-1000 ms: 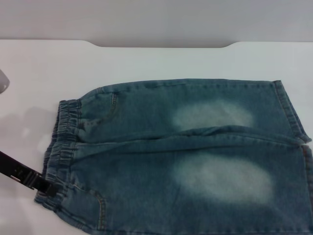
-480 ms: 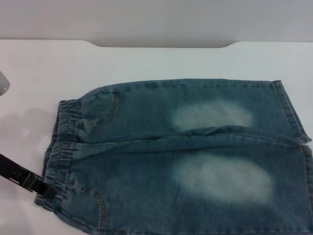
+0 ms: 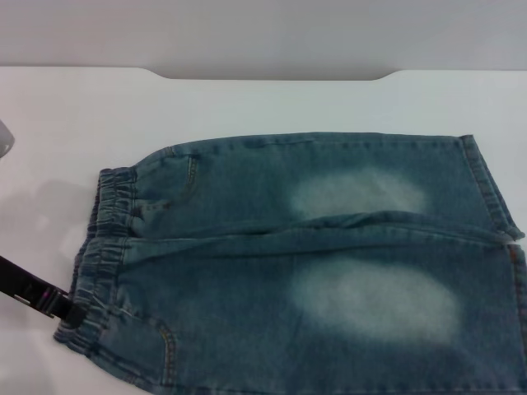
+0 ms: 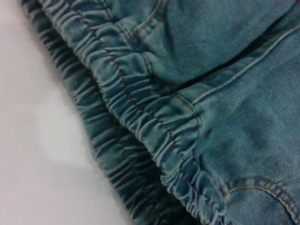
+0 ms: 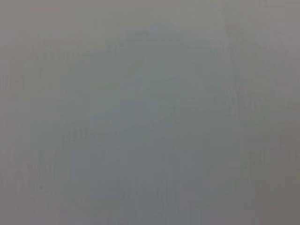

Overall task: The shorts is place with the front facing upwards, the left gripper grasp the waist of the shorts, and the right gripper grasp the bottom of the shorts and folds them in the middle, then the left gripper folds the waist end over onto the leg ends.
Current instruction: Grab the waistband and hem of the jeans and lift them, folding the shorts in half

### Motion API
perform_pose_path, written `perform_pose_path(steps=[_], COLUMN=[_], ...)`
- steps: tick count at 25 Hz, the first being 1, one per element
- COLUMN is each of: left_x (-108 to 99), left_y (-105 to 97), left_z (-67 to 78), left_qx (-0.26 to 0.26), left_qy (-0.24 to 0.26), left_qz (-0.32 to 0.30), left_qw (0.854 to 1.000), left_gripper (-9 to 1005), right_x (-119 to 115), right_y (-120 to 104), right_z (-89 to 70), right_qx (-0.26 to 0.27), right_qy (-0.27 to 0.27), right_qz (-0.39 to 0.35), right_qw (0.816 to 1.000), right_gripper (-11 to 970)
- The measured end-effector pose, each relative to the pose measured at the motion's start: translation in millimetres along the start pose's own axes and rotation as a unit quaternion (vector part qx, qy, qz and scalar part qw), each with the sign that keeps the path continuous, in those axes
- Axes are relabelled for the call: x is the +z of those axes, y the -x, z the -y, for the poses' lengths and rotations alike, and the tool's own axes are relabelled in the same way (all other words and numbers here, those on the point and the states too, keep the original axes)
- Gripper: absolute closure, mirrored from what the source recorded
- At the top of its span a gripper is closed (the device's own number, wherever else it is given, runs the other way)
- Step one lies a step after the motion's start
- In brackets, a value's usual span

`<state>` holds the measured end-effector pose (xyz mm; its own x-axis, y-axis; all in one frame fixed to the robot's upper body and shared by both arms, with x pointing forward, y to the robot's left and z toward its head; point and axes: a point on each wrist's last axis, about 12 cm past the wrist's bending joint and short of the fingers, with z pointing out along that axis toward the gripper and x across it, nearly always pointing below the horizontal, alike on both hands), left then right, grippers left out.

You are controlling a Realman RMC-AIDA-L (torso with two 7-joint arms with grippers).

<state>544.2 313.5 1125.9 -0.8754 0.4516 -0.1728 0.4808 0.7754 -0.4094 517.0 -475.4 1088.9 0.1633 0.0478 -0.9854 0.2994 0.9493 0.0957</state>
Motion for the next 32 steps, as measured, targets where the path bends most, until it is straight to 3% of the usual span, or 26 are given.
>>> perform_pose_path(steps=[5, 9, 16, 21, 27, 32], left_x=[0, -1, 0, -1, 0, -1], left_y=[1, 3, 9, 15, 24, 28], left_z=[-0.7, -0.8, 1.9, 3.9, 9.8, 12.0], left_qx=[0.0, 0.002, 0.01, 0.017, 0.029, 0.035], left_qy=[0.008, 0.011, 0.012, 0.014, 0.013, 0.013], left_qz=[-0.001, 0.0, -0.001, 0.002, 0.006, 0.007], left_qw=[1.0, 1.0, 1.0, 1.0, 0.999, 0.999], left_gripper=[946, 956, 959, 959, 959, 959], right_x=[0, 2, 19, 32, 38, 39], right_y=[0, 2, 39, 80, 122, 129], right_z=[-0.2, -3.0, -8.7, -20.6, -53.0, -76.4], right_qx=[0.0, 0.014, 0.101, 0.125, 0.03, -0.072], right_qy=[0.0, 0.015, 0.152, 0.281, 0.373, 0.429], right_qz=[0.0, -0.002, -0.056, -0.157, -0.34, -0.446], right_qw=[1.0, 1.0, 0.982, 0.938, 0.863, 0.782], right_gripper=[383, 382, 382, 382, 383, 383])
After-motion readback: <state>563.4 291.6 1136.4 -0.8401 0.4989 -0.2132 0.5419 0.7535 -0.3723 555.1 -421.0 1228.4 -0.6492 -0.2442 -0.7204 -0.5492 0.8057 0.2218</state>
